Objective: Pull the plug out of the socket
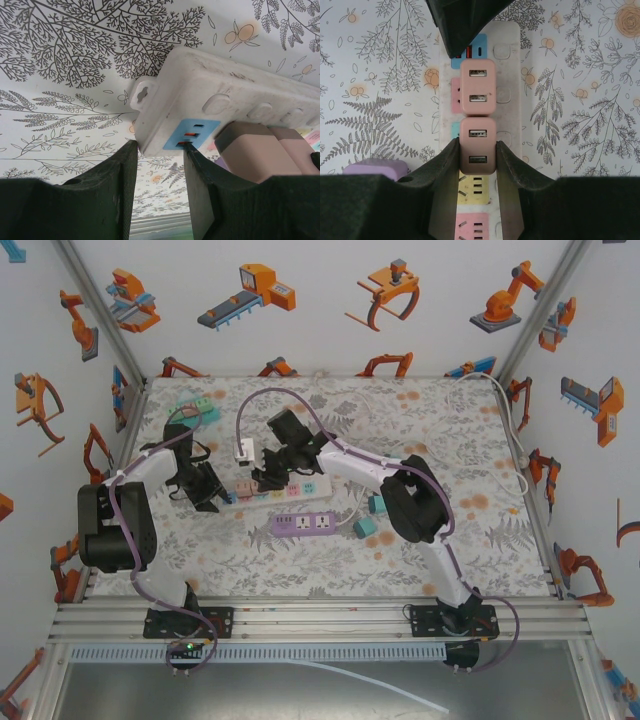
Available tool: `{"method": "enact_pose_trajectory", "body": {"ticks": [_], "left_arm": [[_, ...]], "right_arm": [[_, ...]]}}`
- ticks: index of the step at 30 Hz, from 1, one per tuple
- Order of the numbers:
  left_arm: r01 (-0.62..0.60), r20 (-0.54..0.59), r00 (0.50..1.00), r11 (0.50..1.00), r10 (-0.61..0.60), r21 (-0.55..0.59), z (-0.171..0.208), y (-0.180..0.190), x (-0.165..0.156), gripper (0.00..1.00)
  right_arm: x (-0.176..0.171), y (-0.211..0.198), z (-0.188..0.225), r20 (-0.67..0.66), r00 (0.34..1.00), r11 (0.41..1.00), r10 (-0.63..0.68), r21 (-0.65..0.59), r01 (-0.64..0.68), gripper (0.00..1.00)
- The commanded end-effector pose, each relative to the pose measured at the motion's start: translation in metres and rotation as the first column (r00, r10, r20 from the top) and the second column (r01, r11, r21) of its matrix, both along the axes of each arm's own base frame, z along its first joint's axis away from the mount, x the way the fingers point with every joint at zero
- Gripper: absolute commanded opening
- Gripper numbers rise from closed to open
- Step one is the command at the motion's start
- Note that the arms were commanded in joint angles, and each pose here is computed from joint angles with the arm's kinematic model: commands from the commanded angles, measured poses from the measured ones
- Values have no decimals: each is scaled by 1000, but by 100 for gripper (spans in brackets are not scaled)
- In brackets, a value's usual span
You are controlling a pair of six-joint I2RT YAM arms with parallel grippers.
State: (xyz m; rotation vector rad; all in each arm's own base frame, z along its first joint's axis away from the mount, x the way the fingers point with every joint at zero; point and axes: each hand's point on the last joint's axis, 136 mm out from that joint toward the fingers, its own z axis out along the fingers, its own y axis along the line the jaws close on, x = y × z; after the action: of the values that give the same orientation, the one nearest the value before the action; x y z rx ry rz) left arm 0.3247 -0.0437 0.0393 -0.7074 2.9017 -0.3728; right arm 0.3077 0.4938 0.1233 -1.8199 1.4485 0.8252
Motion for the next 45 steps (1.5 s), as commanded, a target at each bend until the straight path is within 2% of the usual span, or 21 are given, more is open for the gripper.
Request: {"method": "enact_pose_trajectory", "body": {"ticks": [1, 8, 18, 26, 29, 32, 36, 39, 41, 43, 45], "left_arm": [[47, -146, 989, 990, -27, 135, -27, 21, -35, 42], [50, -149, 988, 990, -29, 135, -28, 20, -36, 42], [41, -111, 993, 993, -28, 113, -18, 16, -29, 42], [14, 57, 998, 996, -19, 91, 40, 11, 7, 42], [2, 139, 990, 996, -14, 89, 70, 10, 22, 42], [26, 251, 967, 996, -46, 80, 108, 4, 36, 42], [117, 405, 905, 992, -128, 51, 160, -17, 53, 44], [188, 527, 832, 982, -175, 30, 194, -40, 63, 45], [247, 630, 748, 968, -210, 29, 220, -58, 68, 45], [330, 736, 626, 943, -260, 52, 248, -80, 69, 45], [405, 806, 506, 910, -306, 92, 268, -98, 65, 47]], "right_arm": [[1, 1, 79, 141, 990, 989, 28, 141, -48, 16], [-6, -3, 73, 194, 978, 992, 76, 84, -94, 15], [0, -2, 90, 151, 989, 987, -1, 156, -23, 15], [19, -10, 135, -46, 974, 936, -220, 272, 225, 15], [33, -19, 147, -179, 926, 886, -333, 275, 372, 14], [48, -31, 158, -337, 848, 831, -408, 248, 498, 14], [75, -54, 167, -515, 698, 729, -497, 189, 658, 13], [96, -80, 167, -585, 574, 633, -573, 128, 763, 10], [111, -102, 159, -596, 470, 546, -651, 62, 836, 10], [126, -132, 148, -605, 338, 438, -721, -19, 899, 10], [135, -158, 144, -618, 258, 368, -742, -54, 928, 10]]}}
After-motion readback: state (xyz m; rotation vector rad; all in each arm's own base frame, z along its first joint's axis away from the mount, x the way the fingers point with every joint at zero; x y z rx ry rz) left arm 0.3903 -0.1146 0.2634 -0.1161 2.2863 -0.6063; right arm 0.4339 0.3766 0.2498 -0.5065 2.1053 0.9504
